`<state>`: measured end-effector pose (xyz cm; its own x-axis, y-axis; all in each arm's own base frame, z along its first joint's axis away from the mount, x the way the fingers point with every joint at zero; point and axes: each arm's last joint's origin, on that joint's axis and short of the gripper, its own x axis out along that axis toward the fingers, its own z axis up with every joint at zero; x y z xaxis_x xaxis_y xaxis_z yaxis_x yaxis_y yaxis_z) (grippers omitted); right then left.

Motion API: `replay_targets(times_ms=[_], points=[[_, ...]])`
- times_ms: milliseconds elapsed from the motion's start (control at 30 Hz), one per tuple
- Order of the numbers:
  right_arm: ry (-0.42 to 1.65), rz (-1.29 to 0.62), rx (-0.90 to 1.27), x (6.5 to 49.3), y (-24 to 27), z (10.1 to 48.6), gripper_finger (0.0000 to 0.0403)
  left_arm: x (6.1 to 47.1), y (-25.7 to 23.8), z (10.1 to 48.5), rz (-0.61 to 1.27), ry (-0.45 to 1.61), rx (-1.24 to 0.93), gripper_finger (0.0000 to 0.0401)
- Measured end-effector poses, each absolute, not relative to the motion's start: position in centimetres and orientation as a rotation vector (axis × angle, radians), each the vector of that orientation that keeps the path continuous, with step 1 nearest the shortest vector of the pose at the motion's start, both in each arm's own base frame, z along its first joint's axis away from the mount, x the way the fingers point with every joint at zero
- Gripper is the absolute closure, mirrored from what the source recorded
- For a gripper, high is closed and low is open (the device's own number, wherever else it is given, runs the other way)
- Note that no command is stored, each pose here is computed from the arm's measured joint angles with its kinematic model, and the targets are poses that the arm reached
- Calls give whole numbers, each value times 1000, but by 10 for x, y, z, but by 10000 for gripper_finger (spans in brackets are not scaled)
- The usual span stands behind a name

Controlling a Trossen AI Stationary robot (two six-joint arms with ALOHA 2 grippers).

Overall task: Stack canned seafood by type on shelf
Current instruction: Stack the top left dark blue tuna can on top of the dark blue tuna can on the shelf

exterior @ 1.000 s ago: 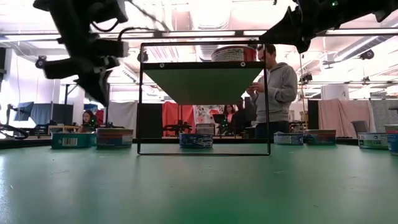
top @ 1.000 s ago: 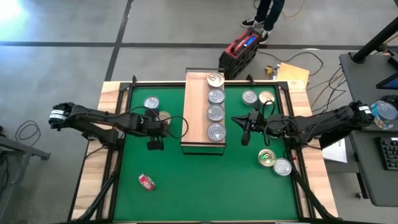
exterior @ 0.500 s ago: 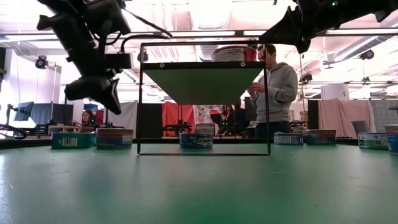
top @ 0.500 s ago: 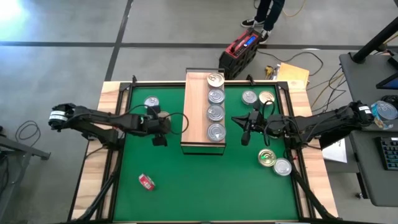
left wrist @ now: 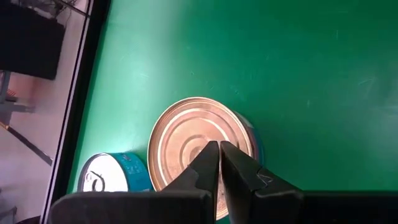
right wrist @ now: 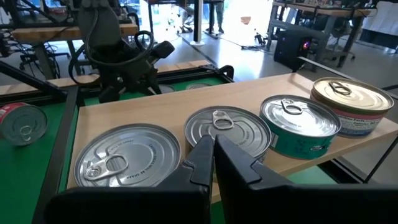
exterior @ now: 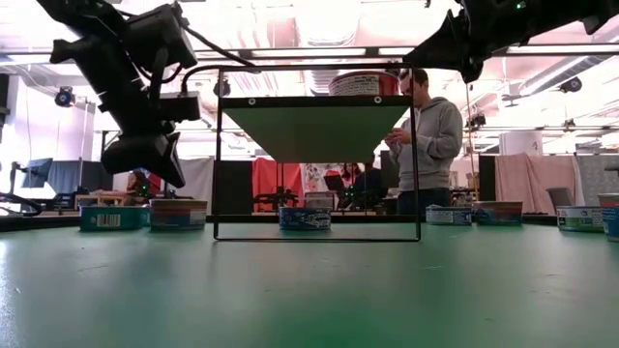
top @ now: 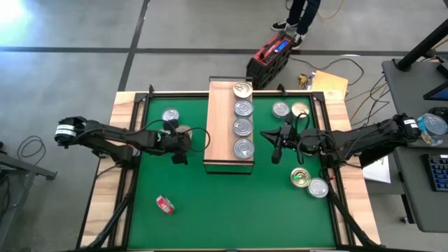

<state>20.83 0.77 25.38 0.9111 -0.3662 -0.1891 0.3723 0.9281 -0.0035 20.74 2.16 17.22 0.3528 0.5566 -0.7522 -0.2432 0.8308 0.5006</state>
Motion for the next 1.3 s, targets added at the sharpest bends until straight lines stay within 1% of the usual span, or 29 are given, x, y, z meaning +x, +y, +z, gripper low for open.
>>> replay_targets(times_ms=[267, 567, 833, 1100, 1300], points=[[190, -381, 32, 208, 8, 253, 394, 204, 22, 155, 528, 1117, 361, 401], [199, -382, 38, 208, 8, 250, 394, 208, 22, 148, 529, 1138, 350, 401], [203, -382, 40, 207, 8, 248, 394, 208, 20, 152, 498, 1148, 279, 401], [203, -382, 38, 207, 8, 248, 394, 212, 17, 163, 392, 1177, 185, 401], [204, -382, 37, 207, 8, 248, 394, 213, 11, 166, 350, 1202, 143, 401]])
